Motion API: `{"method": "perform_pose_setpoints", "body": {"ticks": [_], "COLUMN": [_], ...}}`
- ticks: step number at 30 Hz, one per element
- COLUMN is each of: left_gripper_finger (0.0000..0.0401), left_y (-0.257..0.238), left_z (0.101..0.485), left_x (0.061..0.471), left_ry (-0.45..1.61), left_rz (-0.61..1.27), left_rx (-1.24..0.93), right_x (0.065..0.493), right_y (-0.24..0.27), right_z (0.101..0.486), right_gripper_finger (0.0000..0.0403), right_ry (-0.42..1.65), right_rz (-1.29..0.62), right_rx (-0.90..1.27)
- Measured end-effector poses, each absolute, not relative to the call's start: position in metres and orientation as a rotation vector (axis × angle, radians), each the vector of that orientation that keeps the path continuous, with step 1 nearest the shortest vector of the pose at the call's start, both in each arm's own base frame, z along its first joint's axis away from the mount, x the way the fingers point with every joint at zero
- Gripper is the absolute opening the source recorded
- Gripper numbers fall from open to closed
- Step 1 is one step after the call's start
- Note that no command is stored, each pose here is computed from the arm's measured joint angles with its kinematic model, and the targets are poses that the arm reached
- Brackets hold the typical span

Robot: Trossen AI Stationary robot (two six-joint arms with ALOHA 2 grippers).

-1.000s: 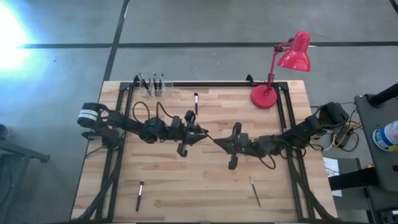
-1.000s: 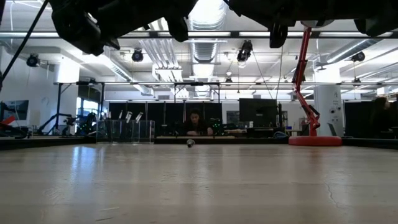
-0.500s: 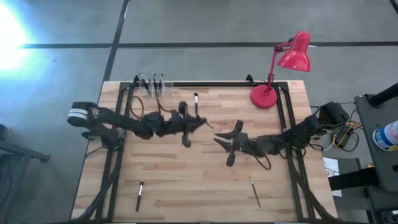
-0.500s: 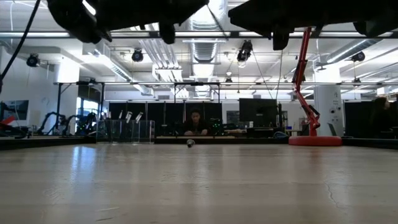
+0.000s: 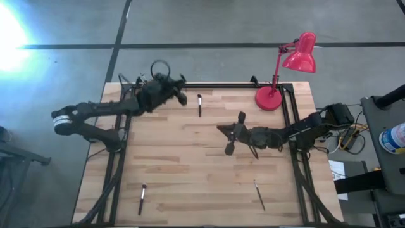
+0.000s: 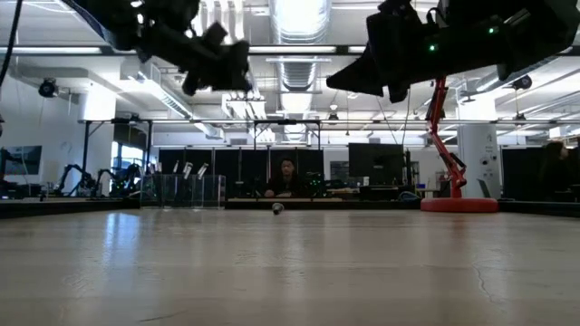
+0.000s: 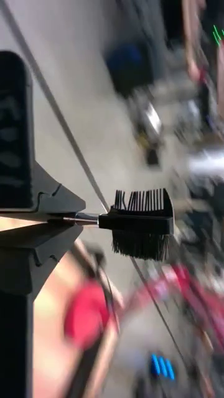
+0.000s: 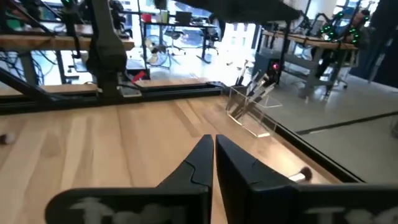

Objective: Pick & Place Makeup Brushes
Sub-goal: Put the lash brow comb brush into the transparent organizer

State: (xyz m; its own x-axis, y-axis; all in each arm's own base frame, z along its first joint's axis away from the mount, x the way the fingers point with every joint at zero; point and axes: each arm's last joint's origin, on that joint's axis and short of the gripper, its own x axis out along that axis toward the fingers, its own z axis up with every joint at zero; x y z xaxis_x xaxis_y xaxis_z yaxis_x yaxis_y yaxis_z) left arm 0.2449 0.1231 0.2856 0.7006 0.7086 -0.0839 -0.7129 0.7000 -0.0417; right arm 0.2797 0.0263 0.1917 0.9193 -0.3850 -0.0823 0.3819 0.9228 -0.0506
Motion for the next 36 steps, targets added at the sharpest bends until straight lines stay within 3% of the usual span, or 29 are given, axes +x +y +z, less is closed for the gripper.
{"method": "perform_pose_setpoints", "body": {"ticks": [8,13,22,36], "left_gripper_finger": [0.0011,0.0011,0.0011,0.0011], "left_y": [0.210,0.241,0.263,0.255], "left_z": [0.279,0.266,0.235,0.230], "left_x": [0.210,0.203,0.217,0.214], "left_ry": [0.270,0.338,0.469,0.532], "left_rz": [1.117,1.127,1.098,1.118], "left_rx": [-0.196,-0.264,-0.321,-0.425], "right_x": [0.280,0.284,0.290,0.289], "right_y": [0.013,0.002,-0.030,-0.038], "right_z": [0.190,0.196,0.208,0.207], "right_gripper_finger": [0.0008,0.0008,0.0008,0.0008], "right_ry": [0.104,0.101,0.070,0.075], "right_rz": [-0.415,-0.444,-0.411,-0.424], "right_rx": [-0.068,-0.130,-0.153,-0.160]}}
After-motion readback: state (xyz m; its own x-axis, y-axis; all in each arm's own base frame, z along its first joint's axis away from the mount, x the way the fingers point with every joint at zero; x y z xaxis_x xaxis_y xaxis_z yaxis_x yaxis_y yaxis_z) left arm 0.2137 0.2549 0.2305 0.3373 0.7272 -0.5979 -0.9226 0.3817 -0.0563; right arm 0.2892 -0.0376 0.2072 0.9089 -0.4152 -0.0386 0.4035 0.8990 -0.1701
